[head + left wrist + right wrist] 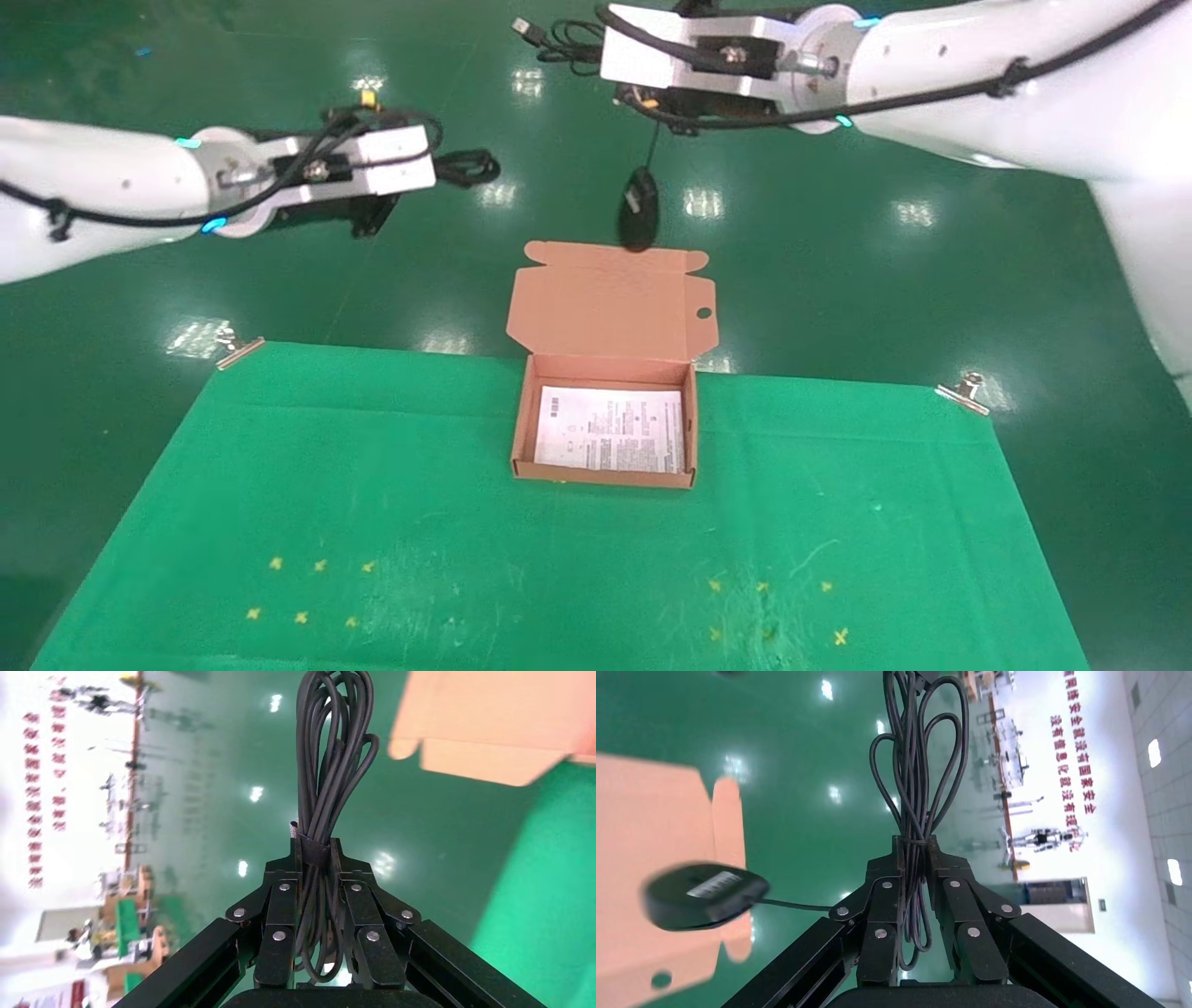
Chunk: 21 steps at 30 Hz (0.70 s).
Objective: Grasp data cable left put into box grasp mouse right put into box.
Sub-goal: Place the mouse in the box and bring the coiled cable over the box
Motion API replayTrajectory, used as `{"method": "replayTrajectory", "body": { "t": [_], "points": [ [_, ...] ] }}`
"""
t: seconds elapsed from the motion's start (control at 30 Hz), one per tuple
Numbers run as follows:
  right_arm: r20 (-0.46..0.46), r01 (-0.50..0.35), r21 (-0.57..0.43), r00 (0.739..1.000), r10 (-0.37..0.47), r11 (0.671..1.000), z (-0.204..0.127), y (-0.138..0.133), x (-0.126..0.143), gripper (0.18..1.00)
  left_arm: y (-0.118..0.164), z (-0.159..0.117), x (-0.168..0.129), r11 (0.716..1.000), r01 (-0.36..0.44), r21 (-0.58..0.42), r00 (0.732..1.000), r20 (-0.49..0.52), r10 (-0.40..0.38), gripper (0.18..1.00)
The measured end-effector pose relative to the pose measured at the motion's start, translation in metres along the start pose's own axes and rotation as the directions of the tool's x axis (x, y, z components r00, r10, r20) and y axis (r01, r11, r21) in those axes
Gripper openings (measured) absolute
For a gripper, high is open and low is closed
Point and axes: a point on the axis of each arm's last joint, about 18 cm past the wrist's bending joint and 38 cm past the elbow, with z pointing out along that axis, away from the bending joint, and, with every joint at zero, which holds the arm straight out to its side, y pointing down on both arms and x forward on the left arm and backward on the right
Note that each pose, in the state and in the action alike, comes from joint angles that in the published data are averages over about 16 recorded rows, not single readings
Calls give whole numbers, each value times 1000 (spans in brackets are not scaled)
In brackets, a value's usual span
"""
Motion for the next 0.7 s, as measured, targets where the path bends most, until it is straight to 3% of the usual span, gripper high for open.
{"method": "replayTrajectory", "body": {
  "t": [0.37, 0.7],
  "points": [
    [1, 11, 70, 1000, -11, 997, 16, -25, 6, 231, -4, 6, -20, 999, 25, -26, 998, 58, -23, 248],
    [43, 17, 68, 999, -20, 998, 21, -22, -13, 230, 11, 5, -7, 998, 8, -65, 999, 33, -6, 247]
  ]
}}
